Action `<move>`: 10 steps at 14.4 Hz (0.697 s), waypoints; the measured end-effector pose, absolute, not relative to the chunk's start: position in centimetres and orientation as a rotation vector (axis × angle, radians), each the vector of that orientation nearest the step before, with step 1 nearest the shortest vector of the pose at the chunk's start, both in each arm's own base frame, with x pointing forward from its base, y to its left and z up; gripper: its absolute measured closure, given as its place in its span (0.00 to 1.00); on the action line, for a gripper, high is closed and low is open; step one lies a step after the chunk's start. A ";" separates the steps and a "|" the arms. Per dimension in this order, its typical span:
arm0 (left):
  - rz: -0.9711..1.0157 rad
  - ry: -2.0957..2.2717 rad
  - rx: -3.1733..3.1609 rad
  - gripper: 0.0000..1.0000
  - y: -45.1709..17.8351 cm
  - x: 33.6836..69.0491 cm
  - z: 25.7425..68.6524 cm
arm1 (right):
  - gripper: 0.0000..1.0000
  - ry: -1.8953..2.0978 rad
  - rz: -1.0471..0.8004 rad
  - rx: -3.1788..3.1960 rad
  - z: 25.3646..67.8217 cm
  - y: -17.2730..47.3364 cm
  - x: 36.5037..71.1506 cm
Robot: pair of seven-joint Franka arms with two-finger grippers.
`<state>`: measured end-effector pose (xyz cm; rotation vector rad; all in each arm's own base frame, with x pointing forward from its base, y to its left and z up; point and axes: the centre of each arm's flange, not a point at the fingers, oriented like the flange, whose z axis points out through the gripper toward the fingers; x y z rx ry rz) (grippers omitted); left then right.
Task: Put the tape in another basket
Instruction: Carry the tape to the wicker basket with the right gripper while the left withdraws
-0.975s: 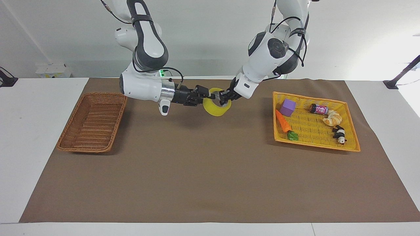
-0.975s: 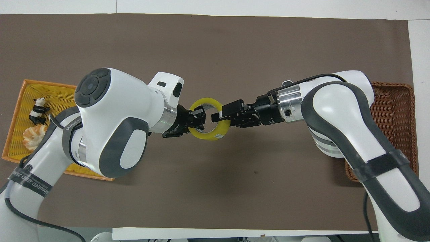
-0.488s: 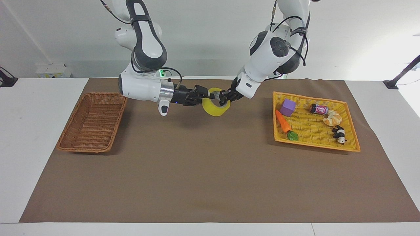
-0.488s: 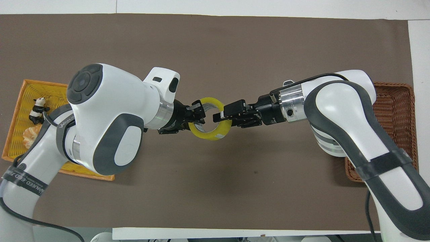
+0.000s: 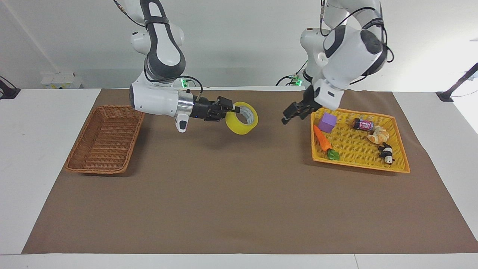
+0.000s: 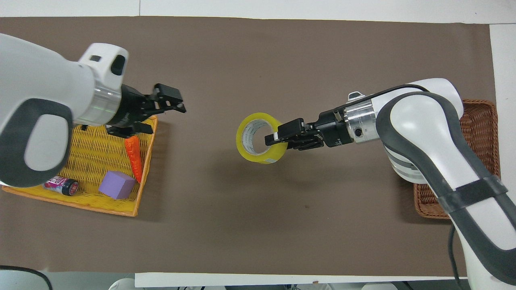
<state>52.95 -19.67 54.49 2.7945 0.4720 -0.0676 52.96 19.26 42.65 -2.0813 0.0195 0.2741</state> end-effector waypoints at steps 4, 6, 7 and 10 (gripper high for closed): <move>0.076 0.348 2.898 0.00 -8.6 55.5 55.0 | 0.45 -0.027 0.256 -2.106 42.9 9.4 53.9; 0.108 0.303 2.915 0.00 -3.8 56.1 55.0 | 0.45 -0.033 0.211 -2.141 42.6 2.4 53.8; 0.117 0.325 2.917 0.00 -1.6 56.2 55.0 | 0.46 -0.040 0.182 -2.168 42.5 -1.5 53.5; 0.130 0.379 2.914 0.00 2.2 56.1 55.0 | 0.46 -0.049 0.119 -2.251 43.0 -13.1 51.0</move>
